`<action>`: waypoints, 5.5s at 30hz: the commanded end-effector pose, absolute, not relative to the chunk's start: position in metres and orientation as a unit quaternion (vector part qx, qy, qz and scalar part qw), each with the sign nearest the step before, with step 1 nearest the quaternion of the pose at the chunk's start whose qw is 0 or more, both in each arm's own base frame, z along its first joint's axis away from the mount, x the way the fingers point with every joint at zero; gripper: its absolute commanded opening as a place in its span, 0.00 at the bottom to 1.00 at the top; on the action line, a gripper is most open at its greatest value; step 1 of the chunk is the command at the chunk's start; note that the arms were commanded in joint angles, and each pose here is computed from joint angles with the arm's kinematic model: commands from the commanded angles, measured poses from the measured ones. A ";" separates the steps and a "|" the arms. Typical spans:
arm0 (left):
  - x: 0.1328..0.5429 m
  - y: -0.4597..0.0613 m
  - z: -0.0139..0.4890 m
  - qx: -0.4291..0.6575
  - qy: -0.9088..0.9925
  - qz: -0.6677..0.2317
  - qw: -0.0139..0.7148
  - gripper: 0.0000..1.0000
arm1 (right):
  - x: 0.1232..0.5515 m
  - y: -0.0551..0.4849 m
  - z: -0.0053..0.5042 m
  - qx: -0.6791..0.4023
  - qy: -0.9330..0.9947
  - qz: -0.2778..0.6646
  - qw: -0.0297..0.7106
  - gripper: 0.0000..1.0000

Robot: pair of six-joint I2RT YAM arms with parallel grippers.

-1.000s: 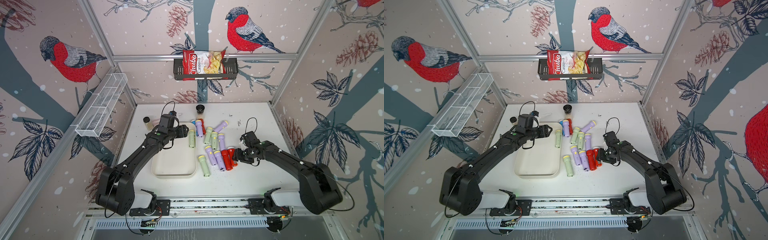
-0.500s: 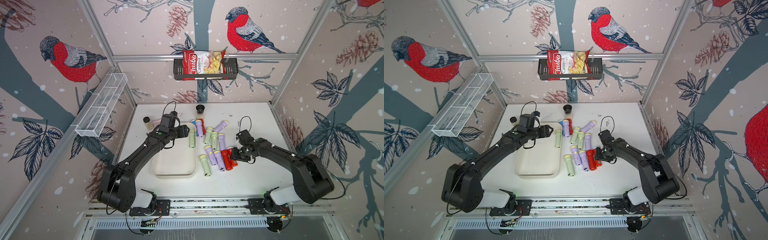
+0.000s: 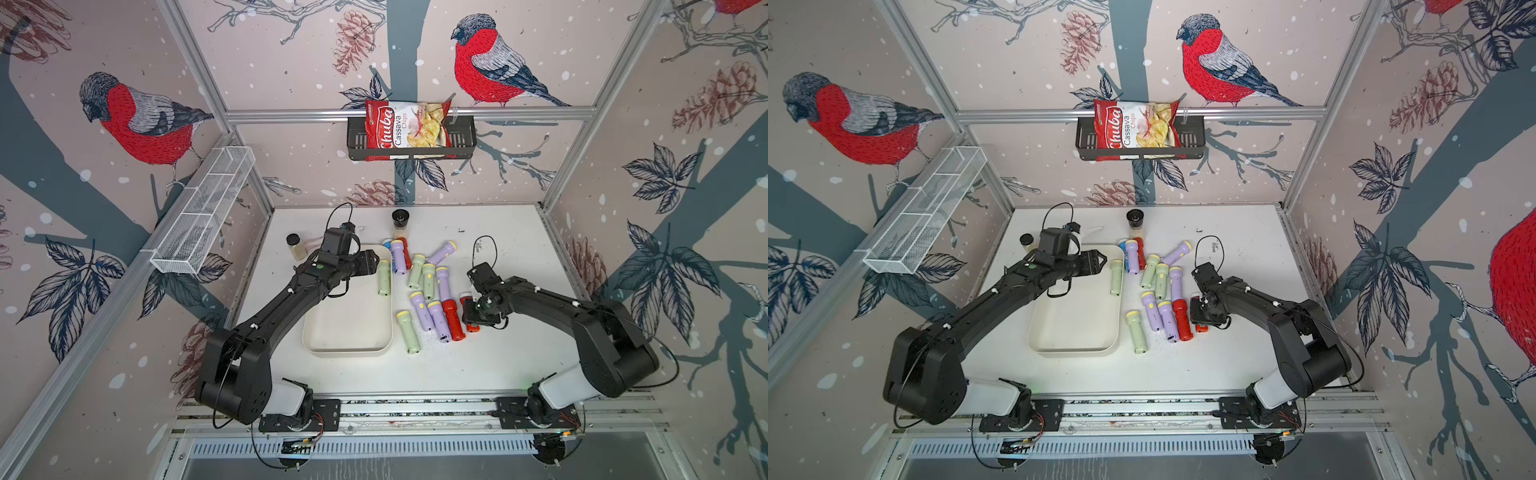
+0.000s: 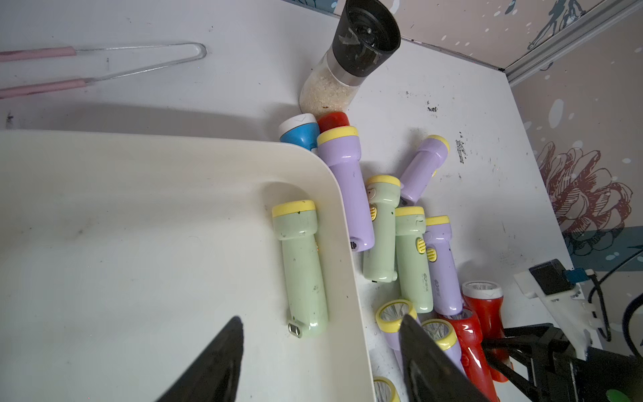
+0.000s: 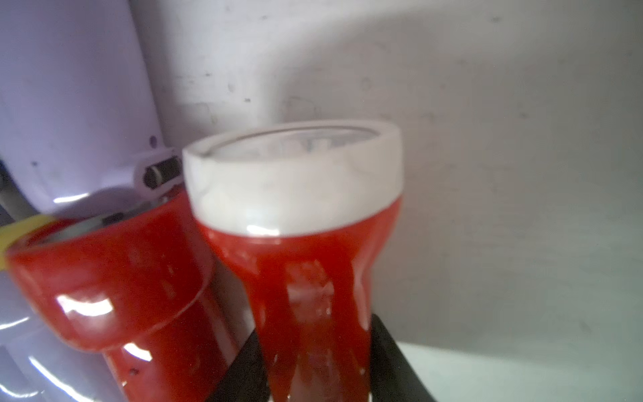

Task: Put the flashlights into the storage boxes
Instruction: Pick up the flashlight from the center of the board, then place the flashlight at the storage box.

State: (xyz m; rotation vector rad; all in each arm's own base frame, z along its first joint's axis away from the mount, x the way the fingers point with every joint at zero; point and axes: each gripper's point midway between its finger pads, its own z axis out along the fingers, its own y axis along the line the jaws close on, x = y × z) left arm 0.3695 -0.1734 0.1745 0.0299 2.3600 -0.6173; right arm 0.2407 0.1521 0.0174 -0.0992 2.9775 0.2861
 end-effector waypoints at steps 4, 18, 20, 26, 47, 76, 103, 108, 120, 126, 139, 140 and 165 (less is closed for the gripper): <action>0.376 -0.175 0.187 0.011 0.898 -0.241 0.368 0.70 | 0.238 0.142 0.008 -0.040 0.995 0.058 0.071 0.41; 0.374 -0.177 0.191 0.016 0.895 -0.245 0.372 0.70 | 0.244 0.154 0.019 -0.029 0.988 0.102 0.117 0.38; 0.373 -0.177 0.190 0.016 0.895 -0.247 0.371 0.70 | 0.247 0.155 0.025 -0.021 0.983 0.121 0.137 0.37; 0.371 -0.176 0.201 0.019 0.889 -0.249 0.385 0.70 | 0.255 0.159 0.050 -0.007 0.964 0.174 0.203 0.33; 0.320 -0.233 0.245 0.207 0.789 -0.371 0.445 0.61 | 0.260 0.189 0.170 -0.118 0.817 0.360 0.434 0.31; 0.205 -0.293 0.268 0.489 0.560 -0.451 0.494 0.61 | 0.201 0.229 0.259 -0.380 0.588 0.448 0.556 0.31; 0.183 -0.342 0.289 0.499 0.484 -0.528 0.488 0.62 | 0.159 0.265 0.250 -0.532 0.516 0.492 0.456 0.30; 0.184 -0.346 0.290 0.495 0.476 -0.544 0.482 0.60 | 0.163 0.268 0.247 -0.539 0.516 0.492 0.448 0.30; 0.177 -0.356 0.285 0.506 0.470 -0.558 0.461 0.47 | 0.166 0.271 0.246 -0.548 0.513 0.494 0.438 0.31; 0.175 -0.357 0.285 0.506 0.466 -0.565 0.455 0.32 | 0.165 0.271 0.244 -0.548 0.515 0.494 0.436 0.31; 0.200 -0.349 0.275 0.449 0.541 -0.518 0.487 0.18 | 0.184 0.261 0.233 -0.513 0.563 0.456 0.461 1.00; 0.203 -0.347 0.273 0.443 0.553 -0.514 0.483 0.18 | 0.186 0.260 0.231 -0.506 0.570 0.450 0.465 1.00; 0.361 -0.148 0.143 0.004 0.941 -0.163 0.296 0.18 | 0.271 0.247 0.187 -0.262 0.782 0.393 0.407 1.00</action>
